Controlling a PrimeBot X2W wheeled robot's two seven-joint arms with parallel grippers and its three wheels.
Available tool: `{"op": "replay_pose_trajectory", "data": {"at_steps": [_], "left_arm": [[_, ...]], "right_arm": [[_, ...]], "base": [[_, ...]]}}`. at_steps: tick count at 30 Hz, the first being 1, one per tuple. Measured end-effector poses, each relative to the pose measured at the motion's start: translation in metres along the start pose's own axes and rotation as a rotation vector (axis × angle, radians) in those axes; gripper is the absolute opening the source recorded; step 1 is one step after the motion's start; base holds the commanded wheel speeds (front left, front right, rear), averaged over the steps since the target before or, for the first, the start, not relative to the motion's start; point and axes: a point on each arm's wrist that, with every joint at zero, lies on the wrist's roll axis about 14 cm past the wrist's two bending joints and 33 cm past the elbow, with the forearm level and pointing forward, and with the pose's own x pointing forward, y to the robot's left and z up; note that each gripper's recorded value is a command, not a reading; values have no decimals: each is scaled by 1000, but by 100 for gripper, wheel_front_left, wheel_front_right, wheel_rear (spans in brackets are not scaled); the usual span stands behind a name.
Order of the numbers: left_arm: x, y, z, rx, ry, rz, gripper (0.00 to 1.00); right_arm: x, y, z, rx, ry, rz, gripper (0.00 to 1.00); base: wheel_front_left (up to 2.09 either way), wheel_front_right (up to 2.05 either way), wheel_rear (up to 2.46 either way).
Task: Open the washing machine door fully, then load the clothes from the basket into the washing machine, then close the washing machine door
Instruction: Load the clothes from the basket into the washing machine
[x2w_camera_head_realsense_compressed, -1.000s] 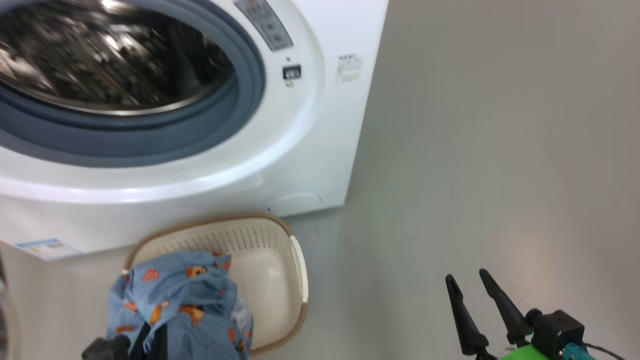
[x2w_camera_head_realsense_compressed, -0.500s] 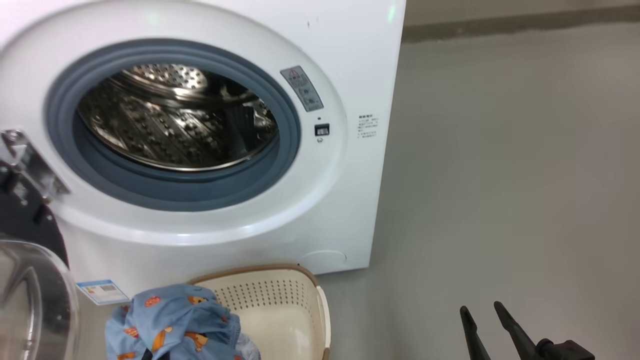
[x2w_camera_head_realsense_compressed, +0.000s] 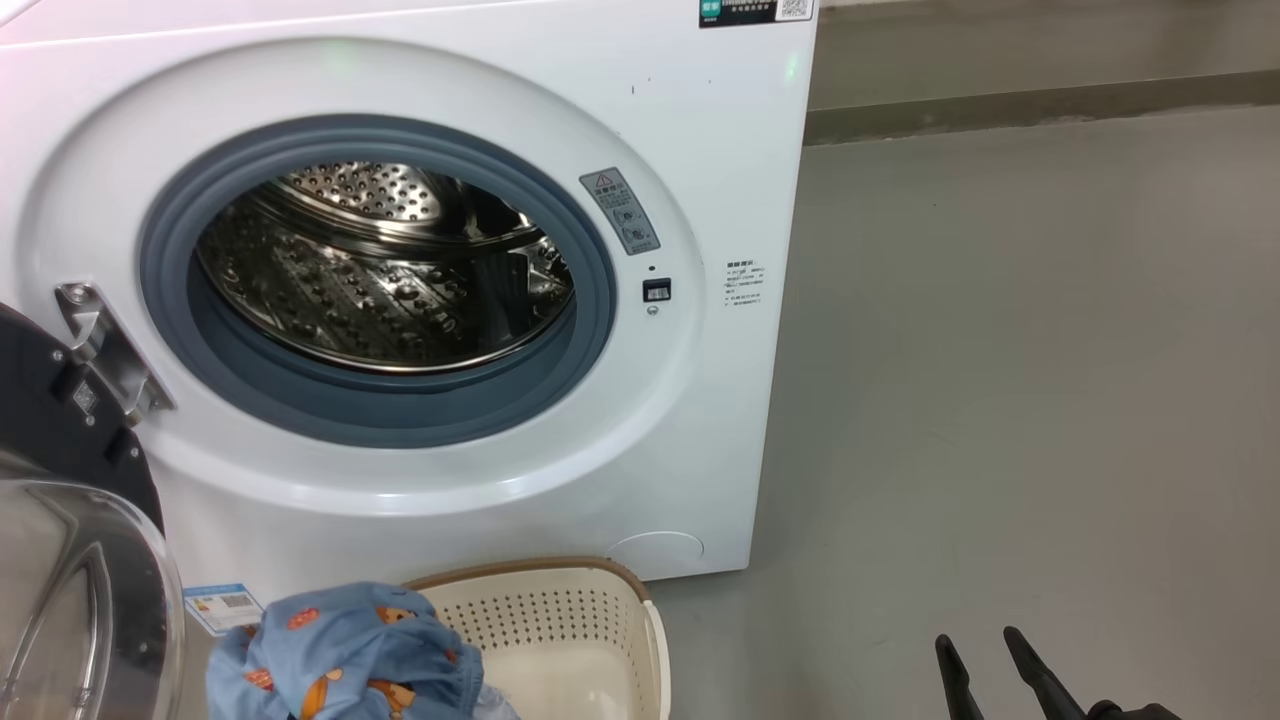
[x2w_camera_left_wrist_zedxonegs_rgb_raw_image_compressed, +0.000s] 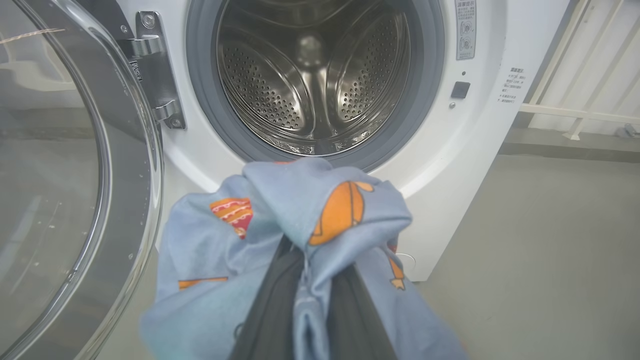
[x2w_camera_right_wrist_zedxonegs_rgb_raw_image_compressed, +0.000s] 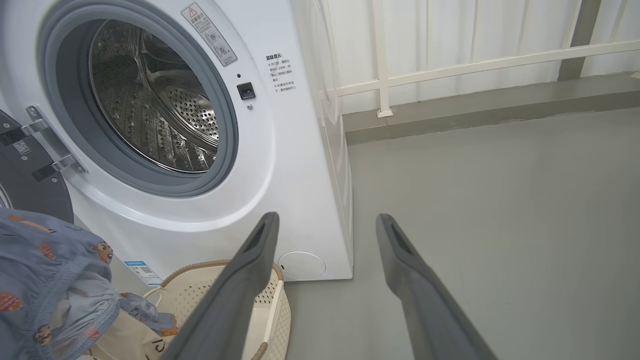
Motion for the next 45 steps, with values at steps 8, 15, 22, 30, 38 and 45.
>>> {"op": "replay_pose_trajectory", "data": {"at_steps": [8,15,22,30,38,45], "left_arm": [[-3,1,3,0,-9,7,0],[-4,2,5,0,-17,11,0],[-2,0,5,-1,-17,7,0],[10,-7,6,-2,-18,-14,0],[47,-24,16,2,-50,-74,0],[101,-34,35,31,-107,-122,0]], "right_arm": [[-1,0,3,-3,-9,3,100],[-1,2,4,-5,-14,10,100],[-1,3,2,-3,-6,13,100],[-3,3,-4,2,12,5,100],[-7,-3,-7,8,25,-23,100],[-4,-5,-14,44,49,-44,100]], "base": [[0,0,0],[0,0,0],[0,0,0],[0,0,0],[0,0,0],[0,0,0]]}}
